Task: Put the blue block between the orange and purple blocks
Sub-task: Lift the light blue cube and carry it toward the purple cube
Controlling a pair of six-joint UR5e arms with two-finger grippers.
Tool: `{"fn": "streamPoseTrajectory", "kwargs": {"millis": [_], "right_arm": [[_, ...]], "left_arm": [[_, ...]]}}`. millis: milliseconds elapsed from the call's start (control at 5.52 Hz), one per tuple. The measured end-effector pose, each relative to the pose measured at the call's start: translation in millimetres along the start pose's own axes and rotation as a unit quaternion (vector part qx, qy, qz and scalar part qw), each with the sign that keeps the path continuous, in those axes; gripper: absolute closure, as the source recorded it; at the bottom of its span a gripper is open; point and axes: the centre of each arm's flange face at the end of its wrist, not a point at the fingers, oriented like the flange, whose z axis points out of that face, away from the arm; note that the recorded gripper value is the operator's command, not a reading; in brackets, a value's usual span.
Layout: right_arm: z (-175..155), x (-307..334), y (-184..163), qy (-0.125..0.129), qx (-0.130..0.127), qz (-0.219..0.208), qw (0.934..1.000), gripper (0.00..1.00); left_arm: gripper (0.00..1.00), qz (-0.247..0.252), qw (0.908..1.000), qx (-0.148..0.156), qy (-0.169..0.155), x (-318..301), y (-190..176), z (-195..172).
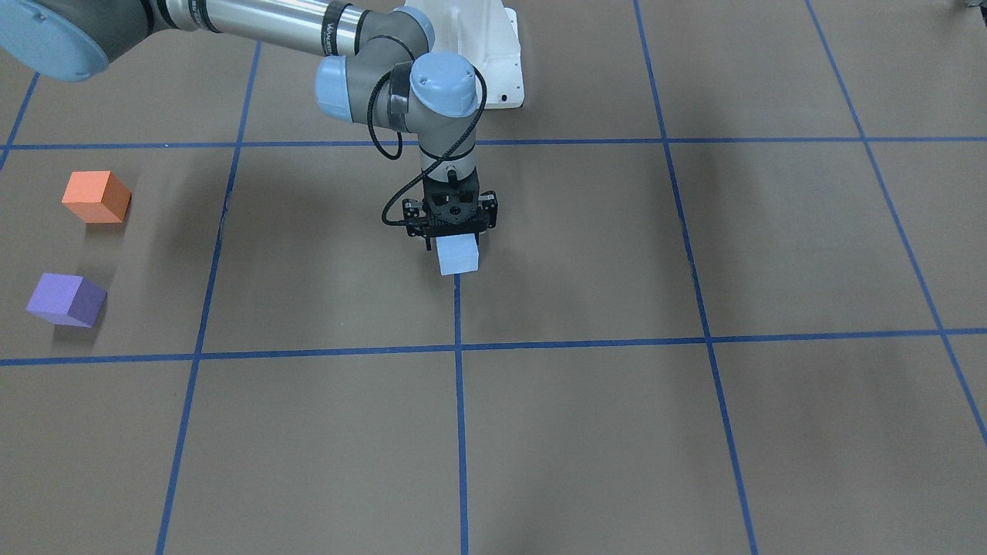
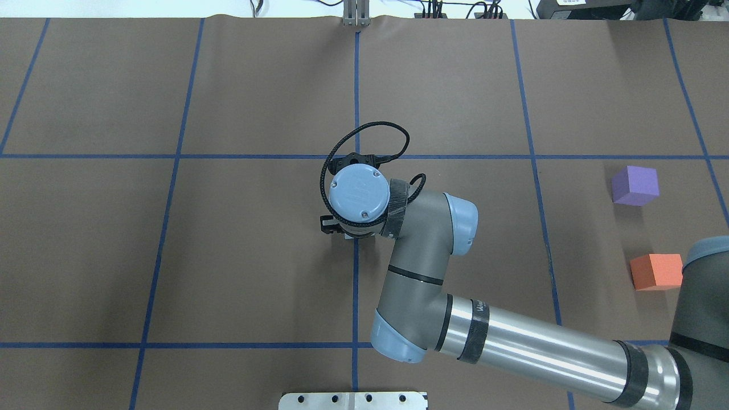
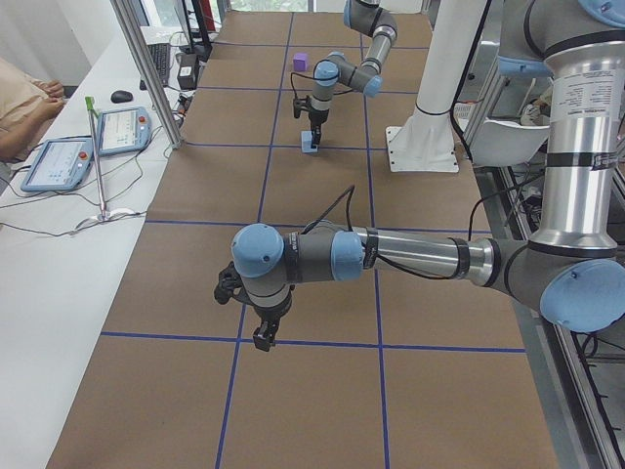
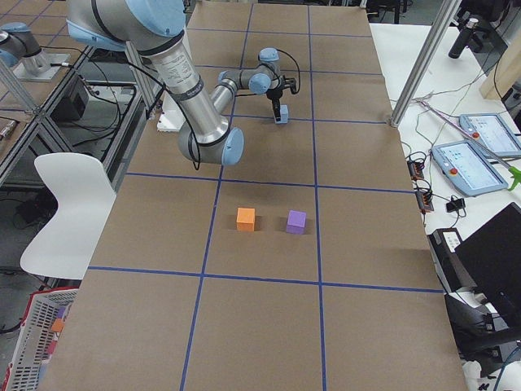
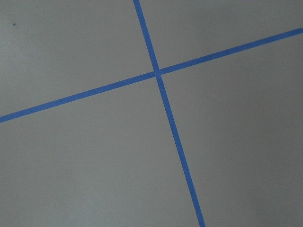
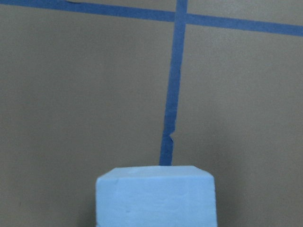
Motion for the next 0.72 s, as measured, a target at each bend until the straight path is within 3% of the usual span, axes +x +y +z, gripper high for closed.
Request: {"fn": "streamPoseTrajectory", "kwargs": {"millis": [362, 724], "right_arm": [[-16, 12, -22, -0.008, 0.014, 0.01, 0.9998, 1.0], [-58, 117, -58, -0.021, 0.024, 0.033, 0.9989, 1.0]], "left_arm": [[0.0, 0.001, 1.0, 0.001, 0.0, 1, 0, 0], [0.0, -0.002, 1.0, 0.0, 0.0, 0, 0, 0]]}}
